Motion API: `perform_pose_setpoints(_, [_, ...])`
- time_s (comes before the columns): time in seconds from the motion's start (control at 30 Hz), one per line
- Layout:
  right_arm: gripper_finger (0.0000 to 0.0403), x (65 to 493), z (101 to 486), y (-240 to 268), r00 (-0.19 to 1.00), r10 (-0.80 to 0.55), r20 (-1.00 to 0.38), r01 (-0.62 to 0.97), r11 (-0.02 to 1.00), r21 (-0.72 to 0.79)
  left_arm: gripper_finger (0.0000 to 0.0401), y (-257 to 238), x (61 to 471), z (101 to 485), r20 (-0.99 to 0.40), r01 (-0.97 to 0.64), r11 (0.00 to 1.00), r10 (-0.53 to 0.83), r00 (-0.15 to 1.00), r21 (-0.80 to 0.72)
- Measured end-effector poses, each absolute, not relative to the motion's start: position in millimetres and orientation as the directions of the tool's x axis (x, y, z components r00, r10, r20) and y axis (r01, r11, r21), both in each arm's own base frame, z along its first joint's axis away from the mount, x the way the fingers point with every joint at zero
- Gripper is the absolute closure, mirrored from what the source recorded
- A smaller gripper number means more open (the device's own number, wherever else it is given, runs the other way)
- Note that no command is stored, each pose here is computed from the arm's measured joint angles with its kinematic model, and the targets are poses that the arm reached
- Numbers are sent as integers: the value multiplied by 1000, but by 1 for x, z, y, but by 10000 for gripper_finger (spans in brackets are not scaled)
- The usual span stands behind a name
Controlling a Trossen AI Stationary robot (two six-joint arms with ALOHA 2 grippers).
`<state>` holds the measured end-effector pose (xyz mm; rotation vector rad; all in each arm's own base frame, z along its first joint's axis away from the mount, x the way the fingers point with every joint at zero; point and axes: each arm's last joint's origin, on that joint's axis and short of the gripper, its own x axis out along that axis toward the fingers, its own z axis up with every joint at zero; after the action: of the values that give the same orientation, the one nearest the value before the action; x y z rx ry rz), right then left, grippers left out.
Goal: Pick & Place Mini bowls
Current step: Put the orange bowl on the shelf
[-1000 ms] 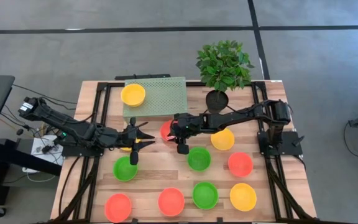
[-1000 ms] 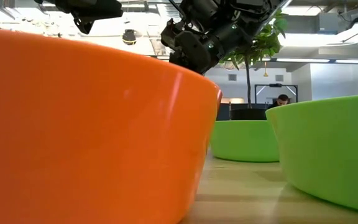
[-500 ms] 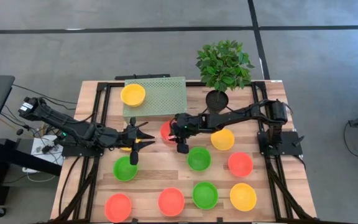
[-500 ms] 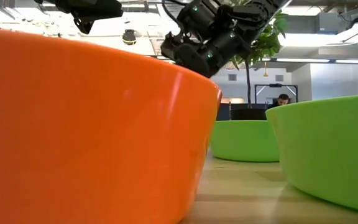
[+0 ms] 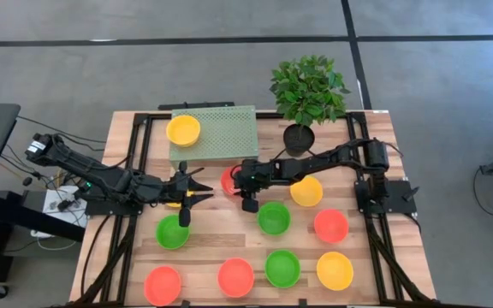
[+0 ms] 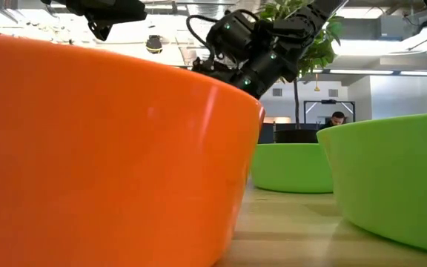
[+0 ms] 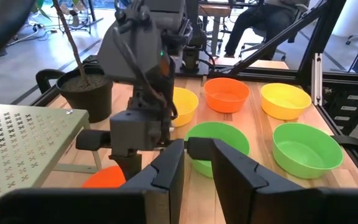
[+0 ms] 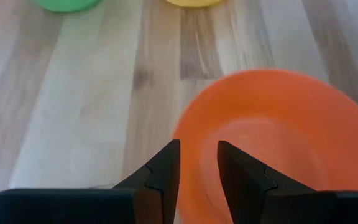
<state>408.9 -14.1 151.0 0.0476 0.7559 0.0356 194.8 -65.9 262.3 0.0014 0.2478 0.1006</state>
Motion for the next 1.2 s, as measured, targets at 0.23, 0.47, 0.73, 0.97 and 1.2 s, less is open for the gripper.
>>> perform_pose_setpoints(0.23, [300,408,151,-14,719,51,-693,7,997,81,320,-66,195,262,-245,-99,995,99,964,14])
perform_pose_setpoints(0.47, [300,411,161,-12,764,50,-643,33,993,117,320,-66,195,262,-245,-99,995,99,964,14])
perform_pose_setpoints(0.73, [300,407,148,-8,699,31,-715,53,994,95,320,-66,195,262,-245,-99,995,100,964,14])
perform_pose_setpoints(0.97, [334,403,145,-10,665,-10,-747,73,996,52,320,-66,195,262,-245,-99,995,100,964,14])
perform_pose_setpoints(1.2, [394,401,147,-8,647,-14,-762,73,996,43,320,-66,195,262,-245,-99,995,100,964,14])
